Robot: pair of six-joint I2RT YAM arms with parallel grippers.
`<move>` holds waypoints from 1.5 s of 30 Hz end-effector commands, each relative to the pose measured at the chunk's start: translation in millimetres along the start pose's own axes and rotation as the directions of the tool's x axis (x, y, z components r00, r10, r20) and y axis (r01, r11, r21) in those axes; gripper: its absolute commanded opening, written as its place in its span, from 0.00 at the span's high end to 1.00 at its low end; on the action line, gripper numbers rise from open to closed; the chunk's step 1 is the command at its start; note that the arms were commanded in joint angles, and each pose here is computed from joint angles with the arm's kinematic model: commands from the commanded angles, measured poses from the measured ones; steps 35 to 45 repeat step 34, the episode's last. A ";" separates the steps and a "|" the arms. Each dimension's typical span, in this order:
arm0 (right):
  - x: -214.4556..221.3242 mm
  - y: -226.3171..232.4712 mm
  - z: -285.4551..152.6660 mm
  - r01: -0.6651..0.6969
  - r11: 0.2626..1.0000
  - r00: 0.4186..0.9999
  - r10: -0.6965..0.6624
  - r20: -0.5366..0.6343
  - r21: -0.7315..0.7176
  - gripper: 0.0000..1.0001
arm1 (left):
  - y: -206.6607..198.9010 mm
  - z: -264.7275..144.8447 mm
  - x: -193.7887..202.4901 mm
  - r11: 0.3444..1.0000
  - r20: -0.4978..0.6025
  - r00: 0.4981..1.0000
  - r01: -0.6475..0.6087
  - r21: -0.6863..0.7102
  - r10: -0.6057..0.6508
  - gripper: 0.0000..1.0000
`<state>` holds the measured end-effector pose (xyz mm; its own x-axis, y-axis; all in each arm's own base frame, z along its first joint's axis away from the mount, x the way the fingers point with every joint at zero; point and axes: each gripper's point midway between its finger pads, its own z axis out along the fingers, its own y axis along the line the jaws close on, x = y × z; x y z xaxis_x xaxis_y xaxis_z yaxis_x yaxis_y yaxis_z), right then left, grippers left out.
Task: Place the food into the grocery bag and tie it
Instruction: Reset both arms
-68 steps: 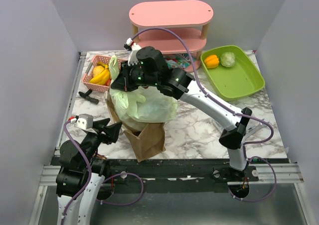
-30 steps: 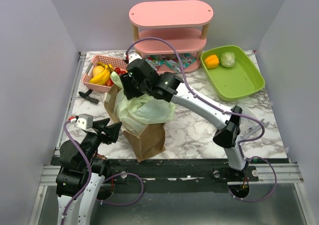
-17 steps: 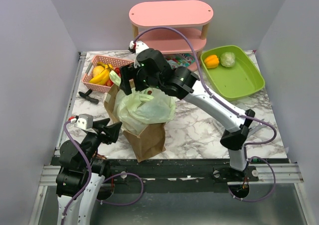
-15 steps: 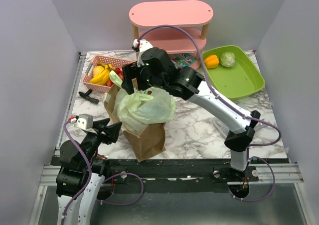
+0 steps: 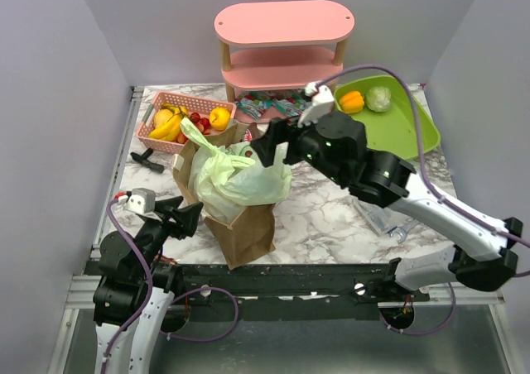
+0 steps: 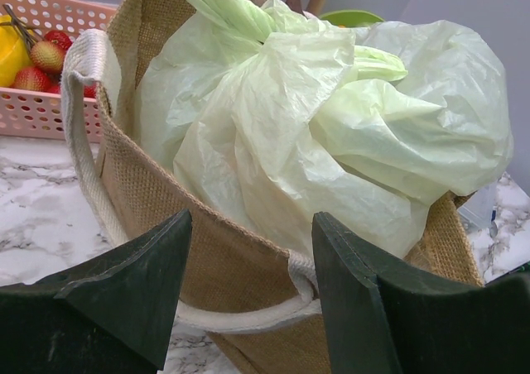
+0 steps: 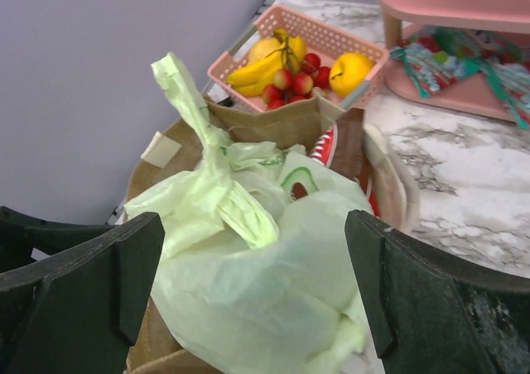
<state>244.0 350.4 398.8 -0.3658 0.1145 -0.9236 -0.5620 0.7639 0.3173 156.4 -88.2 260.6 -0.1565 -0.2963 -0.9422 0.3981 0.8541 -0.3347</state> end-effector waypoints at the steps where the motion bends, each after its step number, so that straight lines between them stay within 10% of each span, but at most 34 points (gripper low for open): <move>1: -44.3 -32.4 -42.7 -0.129 0.988 0.962 0.105 0.251 0.079 0.00 | -1.6 3.4 1.0 1.000 -0.012 1.000 -0.008 0.016 0.008 0.38; 17: 20.9 -116.3 -133.4 -0.294 0.932 0.937 0.237 0.259 0.212 0.00 | -1.4 4.5 1.0 1.000 -0.012 1.000 -0.007 0.016 0.007 0.38; 45: 48.7 -119.9 -127.9 -0.270 0.930 0.958 0.233 0.168 0.251 0.00 | -3.7 1.3 -1.1 1.000 0.007 1.000 -0.013 0.026 0.012 0.38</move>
